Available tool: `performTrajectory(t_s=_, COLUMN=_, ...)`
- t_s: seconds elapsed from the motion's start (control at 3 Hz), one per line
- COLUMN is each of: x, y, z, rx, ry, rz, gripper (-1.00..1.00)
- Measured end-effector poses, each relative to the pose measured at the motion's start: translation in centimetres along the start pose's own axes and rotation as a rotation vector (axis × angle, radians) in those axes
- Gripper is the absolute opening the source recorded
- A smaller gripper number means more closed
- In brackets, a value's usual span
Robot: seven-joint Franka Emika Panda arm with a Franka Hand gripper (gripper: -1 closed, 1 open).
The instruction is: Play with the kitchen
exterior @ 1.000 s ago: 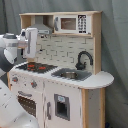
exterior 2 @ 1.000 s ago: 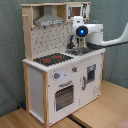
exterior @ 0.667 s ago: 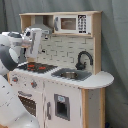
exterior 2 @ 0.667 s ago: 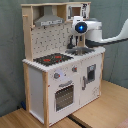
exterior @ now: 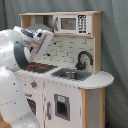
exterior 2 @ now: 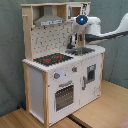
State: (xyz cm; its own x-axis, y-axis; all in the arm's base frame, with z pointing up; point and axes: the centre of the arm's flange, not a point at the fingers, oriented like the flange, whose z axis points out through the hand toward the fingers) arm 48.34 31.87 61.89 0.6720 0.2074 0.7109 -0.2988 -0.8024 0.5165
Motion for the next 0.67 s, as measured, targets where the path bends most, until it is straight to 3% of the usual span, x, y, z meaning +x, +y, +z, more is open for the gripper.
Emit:
performTrajectory(t_s=0.33, x=0.8, y=2.0, z=3.0, rx=0.056, ry=-0.095, rz=0.025, gripper=1.00)
performTrajectory(t_s=0.67, x=0.6, y=3.3, z=6.6, rx=0.104, ry=-0.209, rz=0.045, gripper=1.00)
